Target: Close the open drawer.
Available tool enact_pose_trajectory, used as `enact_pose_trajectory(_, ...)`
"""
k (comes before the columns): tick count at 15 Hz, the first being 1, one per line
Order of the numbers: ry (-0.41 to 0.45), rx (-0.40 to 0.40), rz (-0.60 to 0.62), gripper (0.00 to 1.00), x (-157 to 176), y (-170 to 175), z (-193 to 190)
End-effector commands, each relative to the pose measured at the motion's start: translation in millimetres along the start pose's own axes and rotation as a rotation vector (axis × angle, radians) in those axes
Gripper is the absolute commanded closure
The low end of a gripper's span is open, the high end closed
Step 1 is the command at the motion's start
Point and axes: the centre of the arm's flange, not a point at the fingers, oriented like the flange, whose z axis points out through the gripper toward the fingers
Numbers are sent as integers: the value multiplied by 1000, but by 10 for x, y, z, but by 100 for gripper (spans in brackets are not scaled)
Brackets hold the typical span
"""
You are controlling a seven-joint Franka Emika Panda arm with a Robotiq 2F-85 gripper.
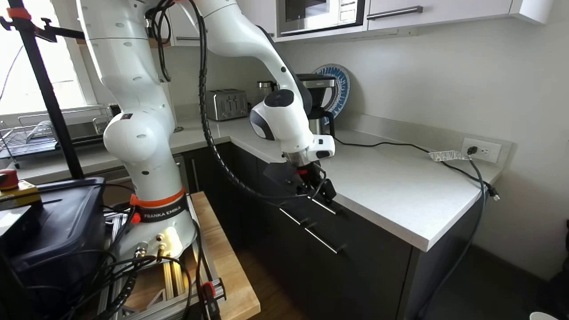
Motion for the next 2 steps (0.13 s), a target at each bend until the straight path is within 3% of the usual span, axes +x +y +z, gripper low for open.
enact_pose_trajectory(1,0,0,0,0,0,0,0)
enact_pose_trajectory(2,0,0,0,0,0,0,0)
